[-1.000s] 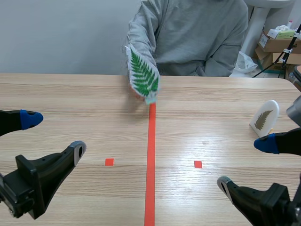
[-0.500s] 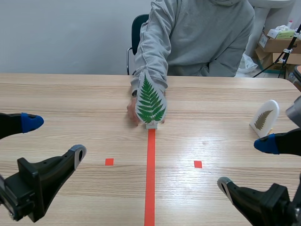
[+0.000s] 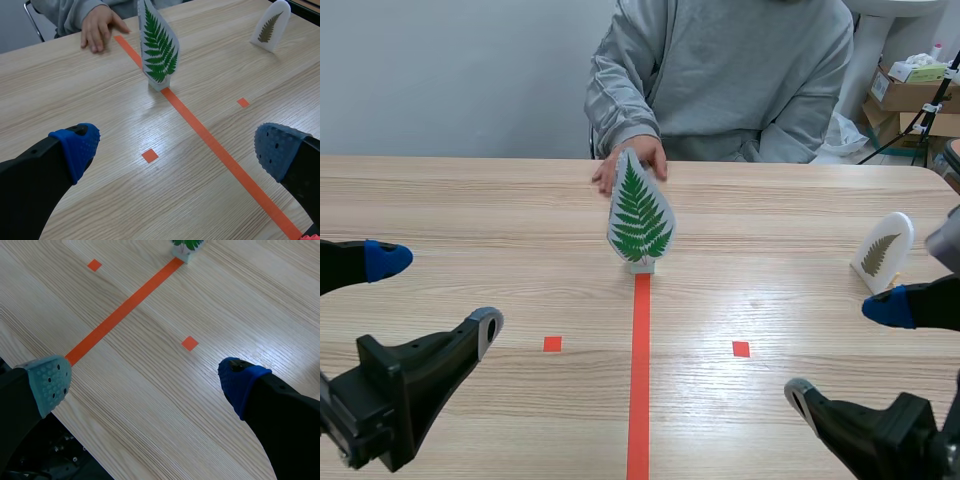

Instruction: Do the leaf sorting experiment

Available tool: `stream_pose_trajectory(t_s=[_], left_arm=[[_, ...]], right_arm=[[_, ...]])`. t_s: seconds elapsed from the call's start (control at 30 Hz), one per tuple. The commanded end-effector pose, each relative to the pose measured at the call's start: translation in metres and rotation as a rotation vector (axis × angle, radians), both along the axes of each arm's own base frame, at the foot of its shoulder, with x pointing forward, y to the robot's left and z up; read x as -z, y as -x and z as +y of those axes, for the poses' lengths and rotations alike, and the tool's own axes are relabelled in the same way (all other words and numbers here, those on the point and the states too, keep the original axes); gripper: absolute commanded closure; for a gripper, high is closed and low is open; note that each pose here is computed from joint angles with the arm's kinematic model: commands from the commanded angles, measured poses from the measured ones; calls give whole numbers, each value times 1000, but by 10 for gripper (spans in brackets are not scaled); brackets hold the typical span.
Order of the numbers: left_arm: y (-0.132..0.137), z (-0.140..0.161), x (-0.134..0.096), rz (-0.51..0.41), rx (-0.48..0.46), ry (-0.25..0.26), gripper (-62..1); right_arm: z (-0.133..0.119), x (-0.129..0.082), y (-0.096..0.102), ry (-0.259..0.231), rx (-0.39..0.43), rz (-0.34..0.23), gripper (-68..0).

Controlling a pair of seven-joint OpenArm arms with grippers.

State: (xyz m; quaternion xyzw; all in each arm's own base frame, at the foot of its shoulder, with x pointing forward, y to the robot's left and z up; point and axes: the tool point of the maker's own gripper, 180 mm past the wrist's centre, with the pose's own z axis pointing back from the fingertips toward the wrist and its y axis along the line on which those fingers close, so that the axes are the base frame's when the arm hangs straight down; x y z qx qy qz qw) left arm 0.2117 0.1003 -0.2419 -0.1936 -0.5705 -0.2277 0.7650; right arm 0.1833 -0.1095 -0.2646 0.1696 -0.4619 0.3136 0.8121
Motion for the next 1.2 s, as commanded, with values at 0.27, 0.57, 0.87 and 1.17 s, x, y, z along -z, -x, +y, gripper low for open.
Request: stream_pose_trajectory(t_s=[0.27, 0.57, 0.87, 1.17], left_arm=[[-3, -3, -12, -40, 4, 21, -623], [-3, -3, -12, -40, 4, 21, -623], [-3, -3, -12, -40, 4, 21, -623], [-3, -3, -12, -40, 4, 21, -623]], right_arm=[[-5, -1, -5, 35, -2, -27, -602], [-6, 1, -5, 44, -2, -22, -602], [-6, 1, -5, 45, -3, -21, -602], [-8, 3, -4, 64, -6, -21, -602]])
